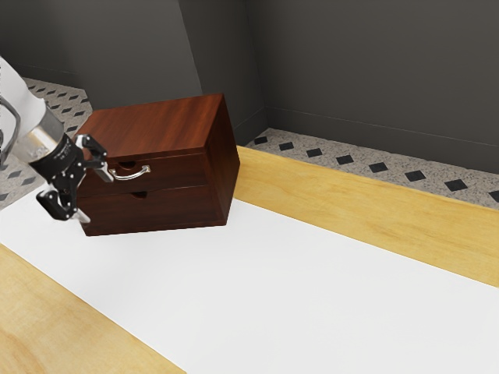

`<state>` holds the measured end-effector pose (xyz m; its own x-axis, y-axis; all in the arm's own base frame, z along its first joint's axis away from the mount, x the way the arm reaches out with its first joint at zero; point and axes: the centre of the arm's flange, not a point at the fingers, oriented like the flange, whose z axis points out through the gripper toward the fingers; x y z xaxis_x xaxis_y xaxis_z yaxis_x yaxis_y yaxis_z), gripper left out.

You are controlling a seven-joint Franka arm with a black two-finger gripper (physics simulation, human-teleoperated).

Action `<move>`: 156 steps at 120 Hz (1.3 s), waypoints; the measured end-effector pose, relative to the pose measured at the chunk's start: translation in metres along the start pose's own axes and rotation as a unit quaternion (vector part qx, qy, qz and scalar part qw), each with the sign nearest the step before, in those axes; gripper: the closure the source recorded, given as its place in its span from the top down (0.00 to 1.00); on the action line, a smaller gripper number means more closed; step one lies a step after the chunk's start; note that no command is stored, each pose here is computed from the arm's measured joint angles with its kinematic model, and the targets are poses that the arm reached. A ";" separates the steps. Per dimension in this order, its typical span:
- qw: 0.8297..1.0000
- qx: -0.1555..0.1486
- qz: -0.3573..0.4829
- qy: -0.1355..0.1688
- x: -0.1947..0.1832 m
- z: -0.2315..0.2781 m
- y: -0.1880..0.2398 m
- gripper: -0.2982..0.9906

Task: Pull the drawer handle with one arm to open the drawer

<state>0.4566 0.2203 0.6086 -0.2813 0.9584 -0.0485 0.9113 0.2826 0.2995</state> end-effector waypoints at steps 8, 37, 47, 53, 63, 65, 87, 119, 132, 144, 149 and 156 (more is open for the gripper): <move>1.000 0.000 -0.004 0.004 0.002 0.003 0.009 0.77; 1.000 0.010 -0.021 0.014 0.016 0.021 0.025 0.77; 0.999 0.013 -0.023 0.019 0.018 0.028 0.035 0.77; 0.999 0.015 -0.023 0.022 0.018 0.033 0.041 0.77; 0.999 0.019 -0.024 0.025 0.019 0.041 0.049 0.77; 0.999 0.020 -0.024 0.026 0.020 0.043 0.051 0.77; 0.999 0.025 -0.028 0.028 0.023 0.053 0.056 0.77; 0.998 0.018 -0.040 0.036 0.038 0.051 0.064 0.77; 0.998 0.017 -0.046 0.038 0.045 0.049 0.064 0.77; 0.998 0.016 -0.051 0.041 0.051 0.050 0.066 0.77; 0.998 0.016 -0.053 0.042 0.054 0.052 0.069 0.77; 0.998 0.016 -0.053 0.044 0.055 0.055 0.073 0.77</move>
<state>0.5242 0.2959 0.5758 -0.4007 0.9162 0.0050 0.8837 0.3851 0.2661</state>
